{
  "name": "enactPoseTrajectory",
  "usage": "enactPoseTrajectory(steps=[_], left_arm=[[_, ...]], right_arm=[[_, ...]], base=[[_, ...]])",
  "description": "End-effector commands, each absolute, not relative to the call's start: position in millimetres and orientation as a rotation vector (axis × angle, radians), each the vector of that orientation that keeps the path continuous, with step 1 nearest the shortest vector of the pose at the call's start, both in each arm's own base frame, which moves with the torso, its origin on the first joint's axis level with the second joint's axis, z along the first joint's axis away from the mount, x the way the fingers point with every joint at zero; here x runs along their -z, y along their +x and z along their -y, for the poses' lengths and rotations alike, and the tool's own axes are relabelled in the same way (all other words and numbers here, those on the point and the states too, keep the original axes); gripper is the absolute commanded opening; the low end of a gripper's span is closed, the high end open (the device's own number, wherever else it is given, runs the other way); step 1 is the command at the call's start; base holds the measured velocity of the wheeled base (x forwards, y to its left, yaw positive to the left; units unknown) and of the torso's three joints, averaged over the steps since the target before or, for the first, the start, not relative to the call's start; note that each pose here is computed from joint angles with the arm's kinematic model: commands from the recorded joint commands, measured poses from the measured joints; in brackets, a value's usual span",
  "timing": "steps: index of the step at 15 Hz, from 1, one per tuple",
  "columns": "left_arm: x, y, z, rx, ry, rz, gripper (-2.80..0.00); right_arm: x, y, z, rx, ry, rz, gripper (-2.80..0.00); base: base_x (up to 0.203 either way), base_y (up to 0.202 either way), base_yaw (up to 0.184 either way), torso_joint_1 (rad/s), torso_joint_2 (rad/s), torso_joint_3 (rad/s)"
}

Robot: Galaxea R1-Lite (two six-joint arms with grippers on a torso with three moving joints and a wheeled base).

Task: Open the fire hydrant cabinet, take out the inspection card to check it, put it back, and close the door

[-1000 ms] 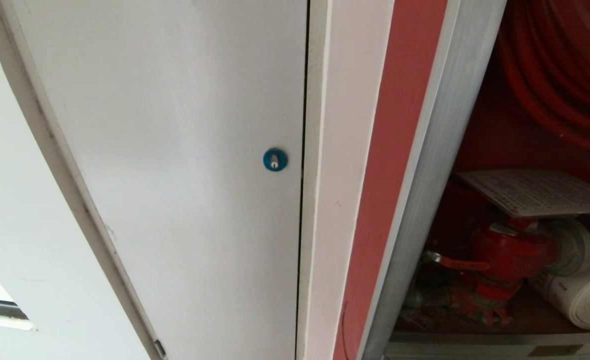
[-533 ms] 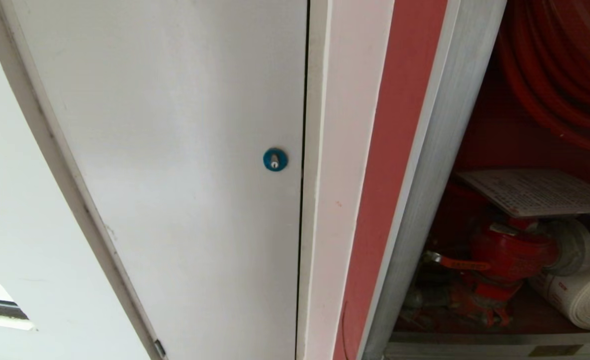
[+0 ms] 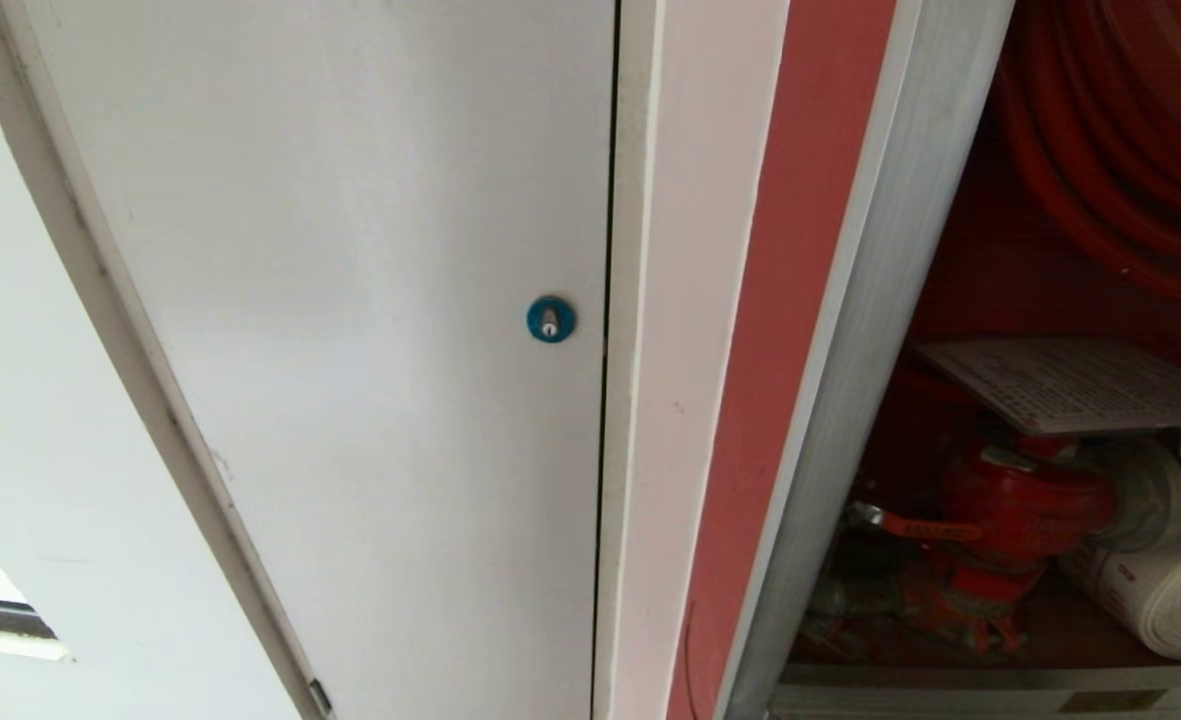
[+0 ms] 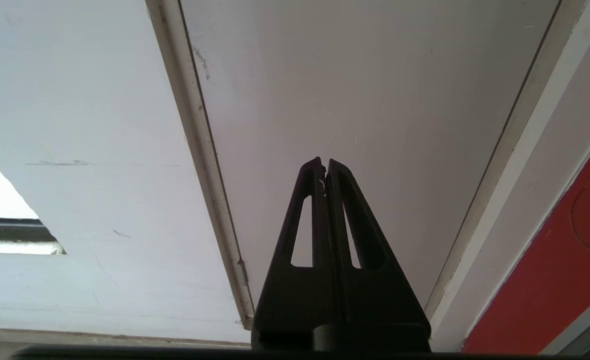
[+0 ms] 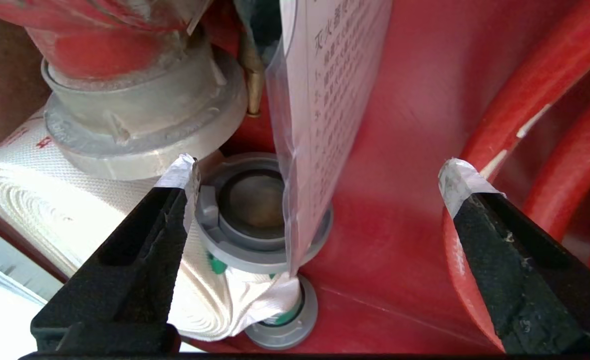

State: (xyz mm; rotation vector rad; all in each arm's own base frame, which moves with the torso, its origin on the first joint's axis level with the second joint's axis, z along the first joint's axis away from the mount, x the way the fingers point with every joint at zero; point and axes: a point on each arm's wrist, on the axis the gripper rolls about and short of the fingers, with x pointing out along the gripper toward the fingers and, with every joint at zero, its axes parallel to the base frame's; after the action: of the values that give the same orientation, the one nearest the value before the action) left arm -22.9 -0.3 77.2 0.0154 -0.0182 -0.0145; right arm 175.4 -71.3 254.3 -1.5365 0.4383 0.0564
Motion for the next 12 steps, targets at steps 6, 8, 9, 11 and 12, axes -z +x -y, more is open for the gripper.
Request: enactPoseTrajectory(steps=[6, 8, 9, 11, 12], left_arm=[[-75.6, -22.5, 0.3, 0.015, 0.015, 0.013, -2.80], [-75.6, -22.5, 0.3, 0.014, 0.015, 0.014, -2.80], [-75.5, -22.5, 0.3, 0.014, 0.015, 0.013, -2.80], [-75.5, -22.5, 0.3, 0.014, 0.015, 0.012, -2.80], [-75.6, -22.5, 0.3, 0.014, 0.015, 0.013, -2.80]], right_arm=[[-253.6, 184.9, 71.4, -0.082, -1.545, -0.434, -2.80], [-252.6, 183.9, 71.1, -0.084, -1.550, -0.438, -2.80], [-253.0, 183.1, 70.8, -0.081, -1.567, -0.440, -2.80], [-252.3, 180.4, 70.4, -0.061, -1.591, -0.439, -2.80], [-250.9, 179.0, 70.1, -0.040, -1.599, -0.441, -2.80]], base=[[0.000, 0.000, 0.000, 0.000, 0.00, 0.000], [0.000, 0.000, 0.000, 0.000, 0.00, 0.000], [0.000, 0.000, 0.000, 0.000, 0.00, 0.000], [0.000, 0.000, 0.000, 0.000, 0.00, 0.000], [0.000, 0.000, 0.000, 0.000, 0.00, 0.000]])
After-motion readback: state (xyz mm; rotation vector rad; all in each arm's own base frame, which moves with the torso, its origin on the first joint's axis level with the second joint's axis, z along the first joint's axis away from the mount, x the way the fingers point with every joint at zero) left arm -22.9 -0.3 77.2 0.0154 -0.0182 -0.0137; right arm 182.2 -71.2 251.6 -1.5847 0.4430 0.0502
